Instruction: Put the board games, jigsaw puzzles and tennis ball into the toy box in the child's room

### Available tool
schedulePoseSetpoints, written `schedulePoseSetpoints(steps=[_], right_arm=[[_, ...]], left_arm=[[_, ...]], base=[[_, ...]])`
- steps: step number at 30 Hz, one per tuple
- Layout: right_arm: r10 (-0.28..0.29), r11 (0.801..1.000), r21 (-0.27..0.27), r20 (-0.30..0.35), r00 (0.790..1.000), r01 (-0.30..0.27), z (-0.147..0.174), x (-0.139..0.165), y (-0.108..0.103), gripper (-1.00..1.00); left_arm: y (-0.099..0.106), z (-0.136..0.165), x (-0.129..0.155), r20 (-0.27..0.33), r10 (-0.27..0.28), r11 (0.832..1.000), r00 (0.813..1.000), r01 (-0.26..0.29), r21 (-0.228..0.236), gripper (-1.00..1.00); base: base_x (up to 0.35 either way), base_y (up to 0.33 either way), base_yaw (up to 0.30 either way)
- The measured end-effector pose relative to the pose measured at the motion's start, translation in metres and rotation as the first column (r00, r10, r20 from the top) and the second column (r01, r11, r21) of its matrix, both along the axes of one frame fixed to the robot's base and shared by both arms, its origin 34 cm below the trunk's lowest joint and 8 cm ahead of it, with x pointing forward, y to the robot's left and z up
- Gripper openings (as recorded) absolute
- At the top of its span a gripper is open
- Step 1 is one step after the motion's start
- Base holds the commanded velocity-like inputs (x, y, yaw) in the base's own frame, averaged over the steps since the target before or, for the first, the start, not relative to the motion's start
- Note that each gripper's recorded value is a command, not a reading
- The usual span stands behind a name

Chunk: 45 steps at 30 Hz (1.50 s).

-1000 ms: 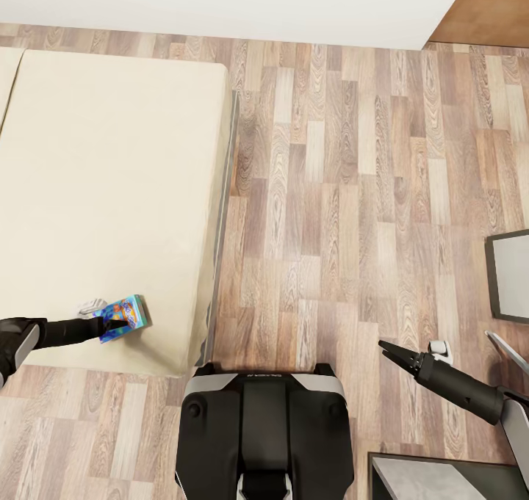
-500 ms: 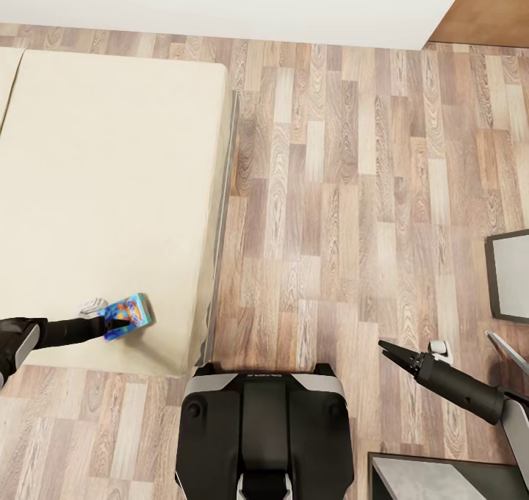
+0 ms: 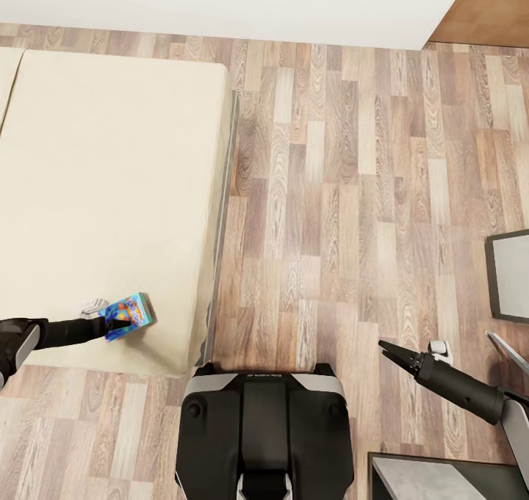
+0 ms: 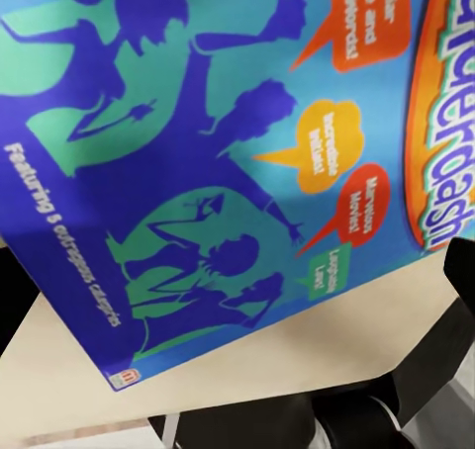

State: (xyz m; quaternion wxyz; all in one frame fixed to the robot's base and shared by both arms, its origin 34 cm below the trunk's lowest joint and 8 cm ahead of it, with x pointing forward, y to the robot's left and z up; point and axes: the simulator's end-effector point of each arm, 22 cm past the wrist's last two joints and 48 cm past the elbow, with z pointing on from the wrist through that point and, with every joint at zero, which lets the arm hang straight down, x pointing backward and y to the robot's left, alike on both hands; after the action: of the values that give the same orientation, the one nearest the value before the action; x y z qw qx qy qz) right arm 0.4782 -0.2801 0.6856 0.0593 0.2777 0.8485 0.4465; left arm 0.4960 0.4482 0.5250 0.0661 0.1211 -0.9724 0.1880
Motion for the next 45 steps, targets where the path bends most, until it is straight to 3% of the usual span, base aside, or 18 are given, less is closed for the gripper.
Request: schedulePoseSetpoints(steps=[8,20,38,45], right_arm=[[0.000,1.000,0.000,0.000,1.000,0.000,0.000,0.000,0.000,1.00],[0.000,1.000,0.000,0.000,1.000,0.000,0.000,0.000,0.000,1.00],[0.000,1.000,0.000,0.000,1.000,0.000,0.000,0.000,0.000,1.00],[0.000,1.000,0.000,0.000,1.000,0.000,0.000,0.000,0.000,1.00]], left_arm=[[-0.001,0.000,0.000,0.000,-0.001,1.000,1.000,0.001,-0.005,1.00],[-0.021,0.007,0.003,0.010,0.007,0.996,1.000,-0.006,-0.091,1.00],[-0.025,0.008,0.003,0.013,0.010,0.994,1.000,-0.009,-0.106,1.00],[-0.034,0.011,0.005,0.021,0.019,0.989,1.000,-0.016,-0.148,1.00]], base=[[0.000,0.000,0.000],[0.000,0.000,0.000],[0.000,0.000,0.000],[0.000,0.000,0.000]])
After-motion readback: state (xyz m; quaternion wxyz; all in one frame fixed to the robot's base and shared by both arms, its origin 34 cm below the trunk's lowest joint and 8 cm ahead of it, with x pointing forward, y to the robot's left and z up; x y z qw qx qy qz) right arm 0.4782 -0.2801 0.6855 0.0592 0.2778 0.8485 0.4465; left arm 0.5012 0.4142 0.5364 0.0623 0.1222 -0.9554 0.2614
